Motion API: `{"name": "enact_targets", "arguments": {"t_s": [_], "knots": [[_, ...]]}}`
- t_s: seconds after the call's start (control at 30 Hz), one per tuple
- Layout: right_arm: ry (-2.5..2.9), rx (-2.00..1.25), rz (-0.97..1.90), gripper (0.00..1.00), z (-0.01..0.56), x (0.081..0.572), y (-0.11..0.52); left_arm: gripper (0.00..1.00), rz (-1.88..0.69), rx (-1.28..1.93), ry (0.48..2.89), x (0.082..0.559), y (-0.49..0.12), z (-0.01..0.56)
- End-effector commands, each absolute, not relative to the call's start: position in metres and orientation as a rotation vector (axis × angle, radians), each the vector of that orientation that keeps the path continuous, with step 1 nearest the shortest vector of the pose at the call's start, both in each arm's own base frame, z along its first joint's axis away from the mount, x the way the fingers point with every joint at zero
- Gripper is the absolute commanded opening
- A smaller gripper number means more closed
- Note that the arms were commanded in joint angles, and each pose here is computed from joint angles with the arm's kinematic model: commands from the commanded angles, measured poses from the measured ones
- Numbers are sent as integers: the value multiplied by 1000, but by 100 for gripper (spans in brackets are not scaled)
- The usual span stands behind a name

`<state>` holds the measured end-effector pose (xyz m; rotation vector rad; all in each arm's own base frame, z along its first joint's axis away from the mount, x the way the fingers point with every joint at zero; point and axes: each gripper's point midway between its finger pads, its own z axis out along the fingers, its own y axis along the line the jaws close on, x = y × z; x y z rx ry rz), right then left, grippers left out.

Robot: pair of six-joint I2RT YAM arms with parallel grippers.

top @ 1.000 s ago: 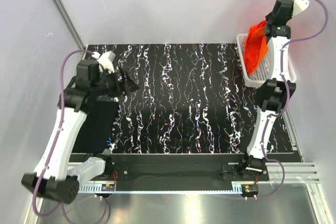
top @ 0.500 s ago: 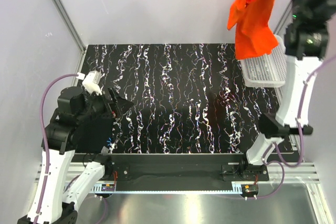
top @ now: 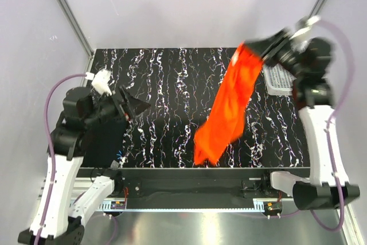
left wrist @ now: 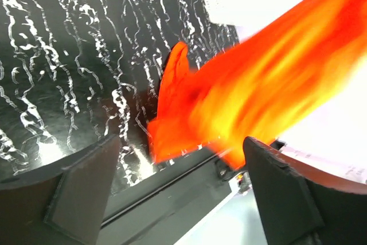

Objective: Fold and stack the t-shirts
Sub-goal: Move the tshirt to the center of the board

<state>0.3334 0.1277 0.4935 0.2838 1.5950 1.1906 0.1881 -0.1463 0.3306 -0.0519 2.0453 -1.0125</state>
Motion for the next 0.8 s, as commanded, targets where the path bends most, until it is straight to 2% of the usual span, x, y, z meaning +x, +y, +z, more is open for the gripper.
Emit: {"name": "enact_targets", "arguments": {"t_s": [0.0,0.07,0.2,0.37,0.47,0.53,0.63,0.77], "knots": [[2026,346,1386,46,339,318,164,90,-1087,-70,2015,216,-160,351],[2104,344,1331,57,302,312,171,89,-1067,-81,2100,235,-178,336],[2265,334,1250,59,237,300,167,89,-997,67,2227,254,-239,315],[2394,338,1116,66,202,272,157,86,-987,215,2440,258,-298,252],[2468,355,1109,65,172,260,155,84,-927,278,2550,258,-313,206],[2524,390,1087,59,156,254,153,77,-916,317,2589,258,-322,182],[2521,400,1046,58,148,258,149,72,-970,354,2597,253,-344,163],[2527,365,907,57,127,273,137,70,-1005,383,2614,250,-366,146]]}}
